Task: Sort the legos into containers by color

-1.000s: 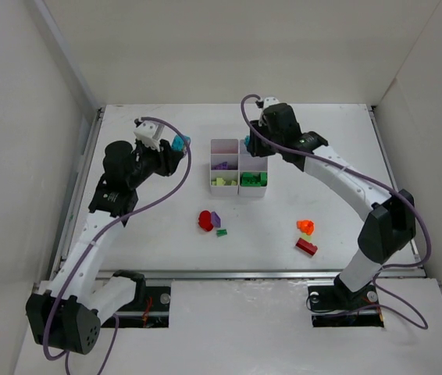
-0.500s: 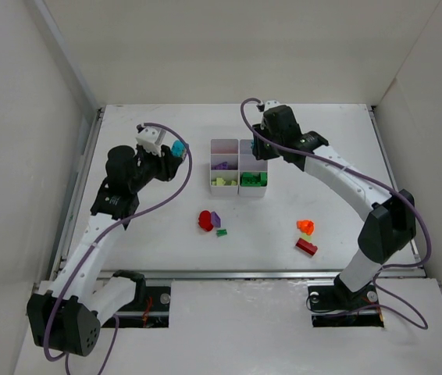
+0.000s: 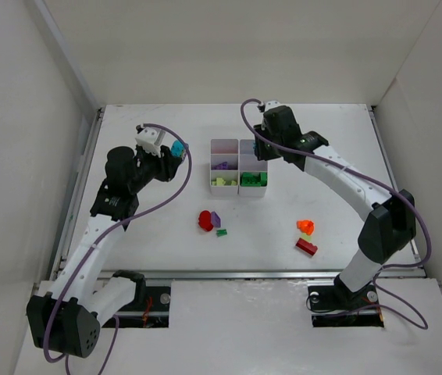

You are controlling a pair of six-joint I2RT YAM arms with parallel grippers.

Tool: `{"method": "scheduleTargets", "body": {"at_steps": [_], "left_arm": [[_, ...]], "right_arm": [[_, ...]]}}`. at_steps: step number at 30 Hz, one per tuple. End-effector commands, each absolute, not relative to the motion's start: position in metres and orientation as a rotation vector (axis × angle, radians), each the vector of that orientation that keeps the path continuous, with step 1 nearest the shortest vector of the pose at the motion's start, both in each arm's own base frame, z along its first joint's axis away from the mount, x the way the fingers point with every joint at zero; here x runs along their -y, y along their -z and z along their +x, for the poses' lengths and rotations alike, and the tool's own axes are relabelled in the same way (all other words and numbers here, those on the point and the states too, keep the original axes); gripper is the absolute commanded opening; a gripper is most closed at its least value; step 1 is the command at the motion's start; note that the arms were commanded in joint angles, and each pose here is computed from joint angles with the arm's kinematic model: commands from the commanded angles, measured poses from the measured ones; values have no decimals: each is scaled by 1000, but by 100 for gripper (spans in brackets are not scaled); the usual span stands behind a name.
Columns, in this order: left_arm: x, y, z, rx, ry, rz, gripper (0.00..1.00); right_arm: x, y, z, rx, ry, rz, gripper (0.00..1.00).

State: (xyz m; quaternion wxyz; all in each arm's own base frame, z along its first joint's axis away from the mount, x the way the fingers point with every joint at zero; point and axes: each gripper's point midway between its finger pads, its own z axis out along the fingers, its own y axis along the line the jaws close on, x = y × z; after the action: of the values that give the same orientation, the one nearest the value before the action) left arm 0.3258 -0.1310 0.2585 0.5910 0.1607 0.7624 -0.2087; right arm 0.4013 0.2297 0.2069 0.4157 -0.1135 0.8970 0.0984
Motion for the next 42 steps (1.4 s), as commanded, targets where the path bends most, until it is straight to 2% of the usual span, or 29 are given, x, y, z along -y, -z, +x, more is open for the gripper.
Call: {"method": "scheduleTargets", "body": {"at_steps": [1,7,13,21,28,42], "left_arm": [[132,-275,325,-1706,484,381,0],[133,-272,326,-1715,485,381,0],[131,-273,325,-1716,477,374,0],[130,-275,322,-1705,469,382,0],[129,-270,320,-1706,470,382,0],[129,-271,319,-1697,469,382,0]], "right_arm": [[-221,-231,403,-2195,-230,-264,0],[-222,-239,404,-2196,-369,-202,0],[-247,-243,405,-2192,-776,-62,0],[-259,-220,414,-2272,-884,-29,0],[-255,-221,420,-2265,-1046,158,0],[-253,-205,430,-2300,-1039,261,3]]}}
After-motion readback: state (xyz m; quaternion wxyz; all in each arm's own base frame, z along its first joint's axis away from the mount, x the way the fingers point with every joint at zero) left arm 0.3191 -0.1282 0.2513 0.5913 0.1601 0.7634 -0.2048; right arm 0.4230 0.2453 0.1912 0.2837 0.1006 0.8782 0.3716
